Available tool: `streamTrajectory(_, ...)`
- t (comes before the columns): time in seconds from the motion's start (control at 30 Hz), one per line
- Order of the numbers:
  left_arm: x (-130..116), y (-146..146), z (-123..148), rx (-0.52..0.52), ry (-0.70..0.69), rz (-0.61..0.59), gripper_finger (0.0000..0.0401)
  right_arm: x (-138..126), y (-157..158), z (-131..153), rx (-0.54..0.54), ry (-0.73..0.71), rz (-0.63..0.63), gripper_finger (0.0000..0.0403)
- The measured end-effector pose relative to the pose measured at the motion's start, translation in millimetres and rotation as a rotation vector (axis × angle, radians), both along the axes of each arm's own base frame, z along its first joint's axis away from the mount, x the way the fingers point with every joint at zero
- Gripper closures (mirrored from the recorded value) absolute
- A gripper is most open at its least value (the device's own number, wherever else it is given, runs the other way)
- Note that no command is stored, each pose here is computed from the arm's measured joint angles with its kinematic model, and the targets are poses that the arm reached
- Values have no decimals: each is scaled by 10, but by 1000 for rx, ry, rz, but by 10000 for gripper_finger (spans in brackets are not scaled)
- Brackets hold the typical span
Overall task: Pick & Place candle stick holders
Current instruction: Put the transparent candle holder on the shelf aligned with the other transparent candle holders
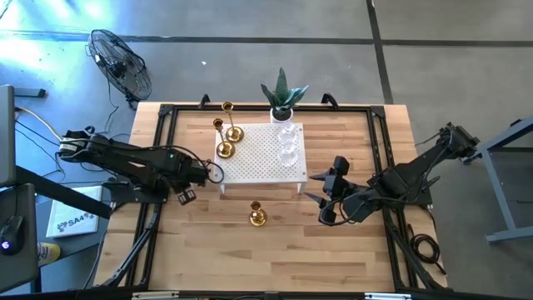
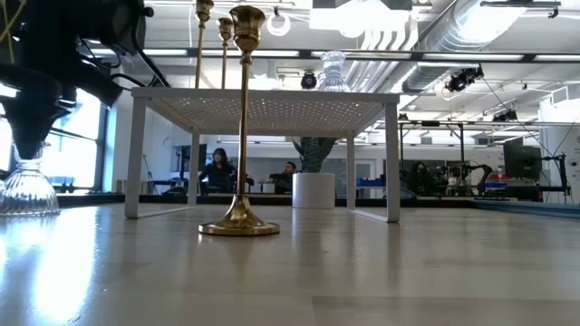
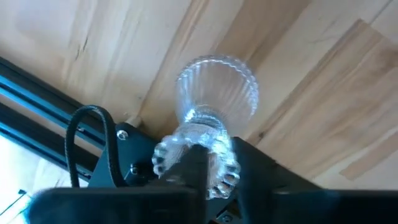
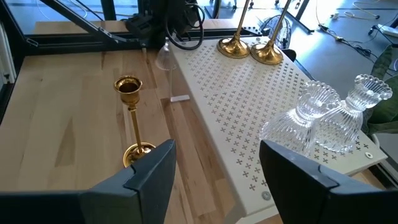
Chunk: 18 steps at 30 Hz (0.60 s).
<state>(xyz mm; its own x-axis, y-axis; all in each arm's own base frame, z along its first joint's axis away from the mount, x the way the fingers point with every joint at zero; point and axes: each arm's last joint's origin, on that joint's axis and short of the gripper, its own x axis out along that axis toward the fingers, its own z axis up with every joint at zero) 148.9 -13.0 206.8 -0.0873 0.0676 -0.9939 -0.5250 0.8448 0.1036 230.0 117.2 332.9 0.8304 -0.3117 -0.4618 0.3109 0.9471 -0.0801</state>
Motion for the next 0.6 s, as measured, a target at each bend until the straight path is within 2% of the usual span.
streamTrajectory(0.07, -1, 3, 2, 15, -1, 18, 377, 0, 0, 0, 0, 0, 0, 179)
streamTrajectory(0.43, -36, -75, 14, 13, 33, 31, 377, -1, 7, -3, 12, 8, 17, 178)
streamTrajectory(0.6, -44, -220, 175, -20, 41, 17, 378, 0, 9, -4, 9, 11, 25, 178)
